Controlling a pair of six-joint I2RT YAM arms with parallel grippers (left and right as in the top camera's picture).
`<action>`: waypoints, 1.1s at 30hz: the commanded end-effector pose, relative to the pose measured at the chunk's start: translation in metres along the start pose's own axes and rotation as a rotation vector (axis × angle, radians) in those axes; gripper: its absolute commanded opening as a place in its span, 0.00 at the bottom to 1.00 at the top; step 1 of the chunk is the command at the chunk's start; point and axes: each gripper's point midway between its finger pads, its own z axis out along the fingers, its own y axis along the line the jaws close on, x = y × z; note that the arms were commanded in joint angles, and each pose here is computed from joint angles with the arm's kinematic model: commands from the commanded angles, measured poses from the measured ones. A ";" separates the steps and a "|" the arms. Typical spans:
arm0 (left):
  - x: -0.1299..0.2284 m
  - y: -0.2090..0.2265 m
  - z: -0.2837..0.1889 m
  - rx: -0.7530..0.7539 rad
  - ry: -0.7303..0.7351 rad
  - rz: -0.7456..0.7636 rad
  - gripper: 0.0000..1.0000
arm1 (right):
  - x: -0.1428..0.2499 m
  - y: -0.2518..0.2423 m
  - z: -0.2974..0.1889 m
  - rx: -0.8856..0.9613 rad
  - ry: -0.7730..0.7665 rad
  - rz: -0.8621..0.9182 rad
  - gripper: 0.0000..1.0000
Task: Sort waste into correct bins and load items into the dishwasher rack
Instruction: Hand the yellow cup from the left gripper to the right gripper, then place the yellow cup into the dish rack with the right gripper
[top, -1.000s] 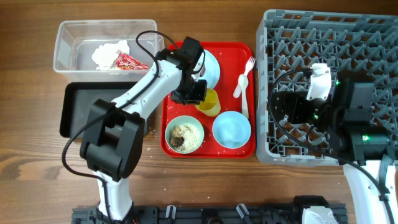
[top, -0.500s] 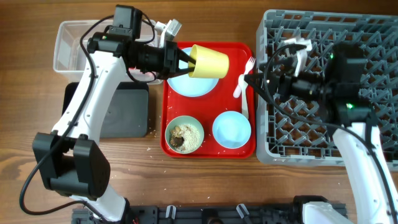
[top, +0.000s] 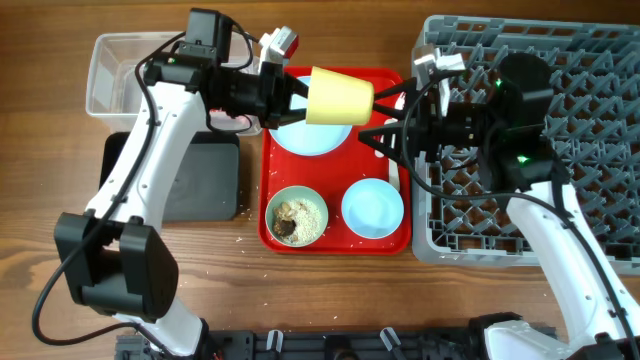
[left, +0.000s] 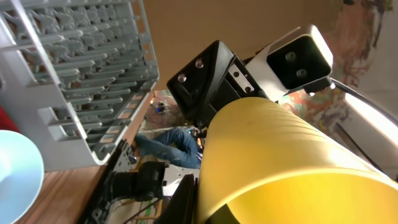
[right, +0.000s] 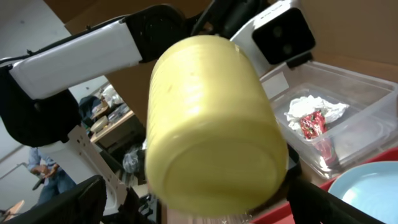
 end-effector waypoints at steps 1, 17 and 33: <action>0.008 -0.014 0.012 0.050 0.045 0.035 0.04 | -0.006 -0.002 0.008 -0.003 -0.009 -0.003 0.93; 0.016 -0.015 0.027 0.049 0.085 0.038 0.51 | -0.022 -0.008 -0.008 0.024 -0.056 -0.027 0.43; -0.015 0.144 -0.063 -1.069 -0.156 0.005 0.60 | 0.084 -0.049 -0.242 1.413 0.142 0.633 0.45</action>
